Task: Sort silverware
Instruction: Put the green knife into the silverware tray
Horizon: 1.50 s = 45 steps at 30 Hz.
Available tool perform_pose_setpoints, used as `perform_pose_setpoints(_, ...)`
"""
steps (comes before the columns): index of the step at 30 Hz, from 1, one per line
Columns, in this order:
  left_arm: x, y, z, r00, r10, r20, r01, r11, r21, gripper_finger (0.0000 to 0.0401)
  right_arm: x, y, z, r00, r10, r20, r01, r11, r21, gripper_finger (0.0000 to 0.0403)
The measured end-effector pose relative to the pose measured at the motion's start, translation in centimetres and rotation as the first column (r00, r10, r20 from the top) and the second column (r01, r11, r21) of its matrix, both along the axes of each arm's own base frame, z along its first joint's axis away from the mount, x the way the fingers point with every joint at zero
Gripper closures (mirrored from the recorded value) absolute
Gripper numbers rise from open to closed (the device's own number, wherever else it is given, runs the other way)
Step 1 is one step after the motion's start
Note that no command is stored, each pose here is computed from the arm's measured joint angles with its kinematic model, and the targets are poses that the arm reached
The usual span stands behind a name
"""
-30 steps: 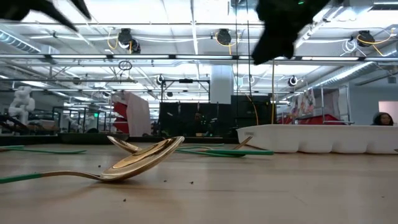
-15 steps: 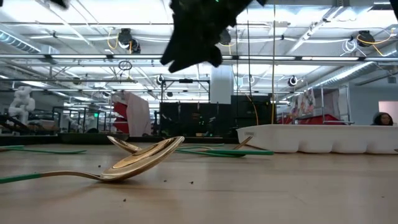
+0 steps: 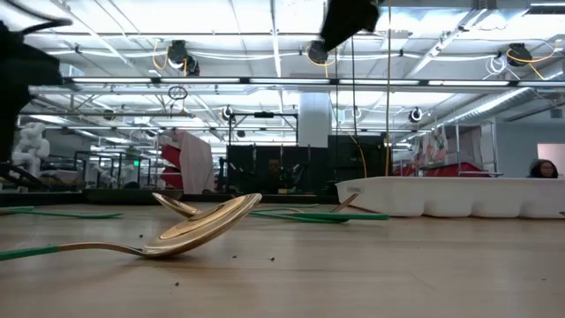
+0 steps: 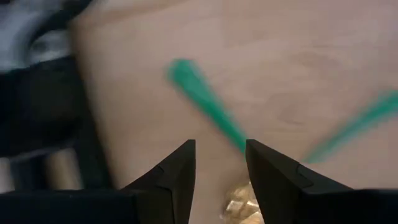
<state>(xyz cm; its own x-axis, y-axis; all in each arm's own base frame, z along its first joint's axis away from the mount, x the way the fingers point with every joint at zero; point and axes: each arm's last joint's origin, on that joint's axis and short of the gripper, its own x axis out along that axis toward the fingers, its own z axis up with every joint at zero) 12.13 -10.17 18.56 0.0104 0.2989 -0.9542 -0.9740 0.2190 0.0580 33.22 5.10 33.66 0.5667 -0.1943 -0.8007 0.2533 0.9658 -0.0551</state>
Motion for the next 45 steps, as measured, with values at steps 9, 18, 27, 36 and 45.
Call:
perform_pose_setpoints(9,1.8,-1.5,-2.5,0.98,0.2,0.003,-0.199,0.974,-0.109,0.0251,-7.6,-1.5,6.4,0.972,-0.159,0.171,0.164,0.986,-0.014,0.0261)
perform_pose_setpoints(18,3.4,-1.2,-5.4,0.962,0.261,-0.084,-0.26,0.965,0.028,0.0251,-11.0,-1.3,8.6,0.948,-0.167,0.269,0.181,0.983,-0.024,0.0261)
perform_pose_setpoints(27,5.6,-1.6,-5.7,0.956,0.278,0.089,-0.275,0.96,-0.045,0.0251,-11.6,-1.0,8.7,0.953,-0.148,0.265,0.161,0.986,-0.029,0.0261)
perform_pose_setpoints(36,7.3,-0.9,-5.9,0.931,0.302,0.206,-0.291,0.953,-0.084,0.0251,-11.6,-1.0,8.7,0.96,-0.117,0.256,0.137,0.989,-0.061,0.0261)
perform_pose_setpoints(45,9.1,-1.4,-4.1,0.907,0.318,0.275,-0.304,0.948,-0.094,0.0251,-11.6,-1.0,8.7,0.963,-0.1,0.25,0.123,0.989,-0.077,0.0261)
